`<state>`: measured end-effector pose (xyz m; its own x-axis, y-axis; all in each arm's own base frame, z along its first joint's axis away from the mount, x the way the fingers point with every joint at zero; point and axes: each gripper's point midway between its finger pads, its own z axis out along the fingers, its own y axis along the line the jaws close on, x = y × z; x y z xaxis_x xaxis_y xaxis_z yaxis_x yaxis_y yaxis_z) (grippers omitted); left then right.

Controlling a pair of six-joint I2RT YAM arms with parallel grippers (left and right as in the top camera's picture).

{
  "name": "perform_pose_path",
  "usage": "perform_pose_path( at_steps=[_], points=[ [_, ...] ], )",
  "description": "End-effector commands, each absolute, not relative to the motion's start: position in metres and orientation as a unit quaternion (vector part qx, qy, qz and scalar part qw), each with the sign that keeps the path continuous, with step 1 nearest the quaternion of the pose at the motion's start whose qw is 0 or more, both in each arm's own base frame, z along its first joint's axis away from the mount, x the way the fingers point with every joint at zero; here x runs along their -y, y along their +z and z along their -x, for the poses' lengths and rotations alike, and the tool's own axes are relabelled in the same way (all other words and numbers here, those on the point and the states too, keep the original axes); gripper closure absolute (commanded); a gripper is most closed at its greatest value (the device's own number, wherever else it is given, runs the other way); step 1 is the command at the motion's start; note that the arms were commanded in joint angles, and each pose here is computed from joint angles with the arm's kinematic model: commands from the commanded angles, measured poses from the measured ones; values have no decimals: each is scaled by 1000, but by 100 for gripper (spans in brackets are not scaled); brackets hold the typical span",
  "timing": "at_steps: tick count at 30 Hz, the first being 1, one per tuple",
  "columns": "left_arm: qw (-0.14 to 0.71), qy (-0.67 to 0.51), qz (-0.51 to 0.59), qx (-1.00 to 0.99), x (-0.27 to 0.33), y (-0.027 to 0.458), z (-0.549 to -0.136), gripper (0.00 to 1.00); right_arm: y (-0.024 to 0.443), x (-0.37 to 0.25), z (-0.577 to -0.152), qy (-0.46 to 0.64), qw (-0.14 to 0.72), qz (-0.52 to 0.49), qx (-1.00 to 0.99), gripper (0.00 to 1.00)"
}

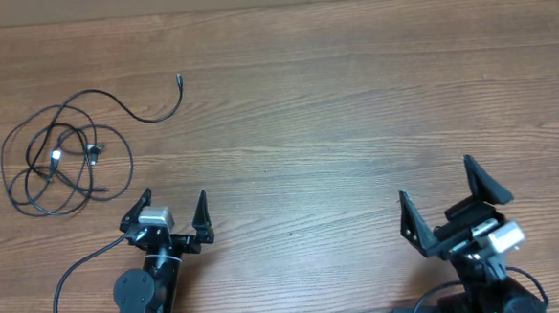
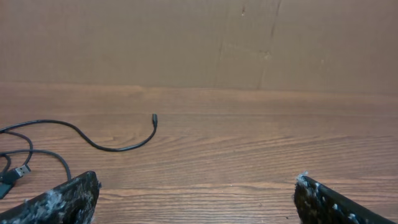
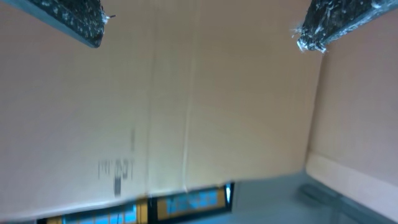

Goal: Untangle cables

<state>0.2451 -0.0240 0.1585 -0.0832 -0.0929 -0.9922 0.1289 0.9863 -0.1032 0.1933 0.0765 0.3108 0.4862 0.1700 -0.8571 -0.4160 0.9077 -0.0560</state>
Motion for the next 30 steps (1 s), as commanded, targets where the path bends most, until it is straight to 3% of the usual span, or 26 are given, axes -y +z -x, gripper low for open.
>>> perform_pose_path(
  at_steps=[1,6,12,30],
  points=[
    [679,-77,-19,-730,25,158,-245,0,291,-73,-204,155,842,122,-502,0],
    [679,-77,-19,-730,25,158,-245,1,260,-71,-219,150,806,109,-563,0],
    [679,-77,-19,-730,25,158,-245,1,171,-67,-237,136,687,91,-708,0],
    [679,-77,-19,-730,25,158,-245,0,172,-64,-238,130,691,84,-707,0]
  ],
)
